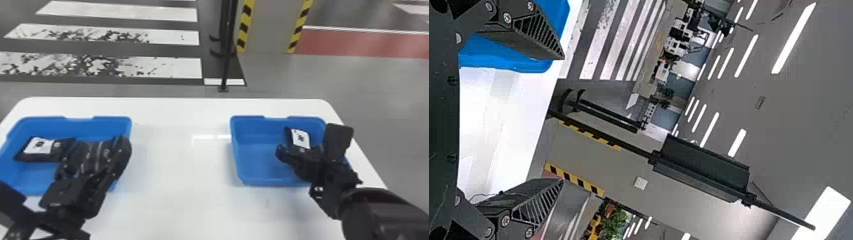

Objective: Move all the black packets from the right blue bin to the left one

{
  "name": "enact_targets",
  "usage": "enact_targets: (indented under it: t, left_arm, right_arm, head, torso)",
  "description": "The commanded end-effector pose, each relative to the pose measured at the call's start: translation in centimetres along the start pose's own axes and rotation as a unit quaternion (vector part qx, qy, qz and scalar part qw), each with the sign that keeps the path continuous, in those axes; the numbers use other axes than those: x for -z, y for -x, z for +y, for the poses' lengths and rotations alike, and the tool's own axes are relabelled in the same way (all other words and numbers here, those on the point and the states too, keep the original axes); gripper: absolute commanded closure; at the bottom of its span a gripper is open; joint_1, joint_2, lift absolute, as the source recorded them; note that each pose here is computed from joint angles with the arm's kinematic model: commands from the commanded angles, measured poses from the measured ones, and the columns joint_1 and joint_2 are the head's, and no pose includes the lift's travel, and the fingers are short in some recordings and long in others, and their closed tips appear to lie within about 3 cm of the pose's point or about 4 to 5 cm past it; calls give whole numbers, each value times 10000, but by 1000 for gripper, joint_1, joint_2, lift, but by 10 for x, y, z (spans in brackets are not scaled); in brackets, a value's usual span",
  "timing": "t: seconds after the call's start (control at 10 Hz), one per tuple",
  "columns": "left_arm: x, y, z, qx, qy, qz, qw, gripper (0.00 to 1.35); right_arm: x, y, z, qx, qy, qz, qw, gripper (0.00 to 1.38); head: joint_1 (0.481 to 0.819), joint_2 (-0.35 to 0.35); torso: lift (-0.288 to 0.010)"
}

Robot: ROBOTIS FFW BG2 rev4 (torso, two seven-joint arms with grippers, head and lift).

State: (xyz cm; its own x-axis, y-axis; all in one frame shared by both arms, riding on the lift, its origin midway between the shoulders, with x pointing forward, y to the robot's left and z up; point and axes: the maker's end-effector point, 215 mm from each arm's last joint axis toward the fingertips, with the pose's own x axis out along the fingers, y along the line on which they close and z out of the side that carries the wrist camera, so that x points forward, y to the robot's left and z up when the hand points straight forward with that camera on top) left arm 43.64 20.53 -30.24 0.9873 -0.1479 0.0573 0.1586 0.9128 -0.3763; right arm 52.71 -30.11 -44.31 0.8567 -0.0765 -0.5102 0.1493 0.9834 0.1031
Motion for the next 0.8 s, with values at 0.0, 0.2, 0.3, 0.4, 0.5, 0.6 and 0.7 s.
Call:
enact_targets:
  t: [0.0, 0.2, 0.3, 0.4, 0.5, 0.6, 0.7]
  left_arm:
    - [3, 2, 1, -8, 16, 14, 10000, 190]
    - [6, 2, 1, 12, 59, 41, 10000, 188]
    - [11, 3, 2, 9, 136, 71, 9999, 188]
    - [13, 3, 4, -1, 217, 63, 9997, 188]
    - [15, 4, 6, -24, 291, 21, 9996, 188]
    - [17, 5, 8, -52, 346, 22, 9994, 188]
    - [14, 5, 9, -62, 365, -39, 9993, 188]
  right_arm:
    - [8, -6, 0, -1, -217, 77, 9997, 148]
    - [6, -12, -4, 46, -339, 90, 9994, 200]
    - [6, -13, -1, 5, -397, 89, 9992, 403]
    - [2, -12, 2, -42, -425, 53, 9991, 930]
    - [-4, -10, 3, -40, -483, -69, 9988, 1150]
    - [-5, -9, 7, -97, -535, -73, 9985, 1151]
    - [-1, -10, 11, -170, -564, -31, 9983, 1164]
  head:
    - [695, -109]
    - [695, -111]
    - [695, -114]
    - [695, -115]
    - [695, -113]
    - [695, -111]
    - [695, -106]
  torso:
    - [-168]
    - [-168]
    - [-168]
    - [-168]
    - [-168]
    - [-168]
    - [-168]
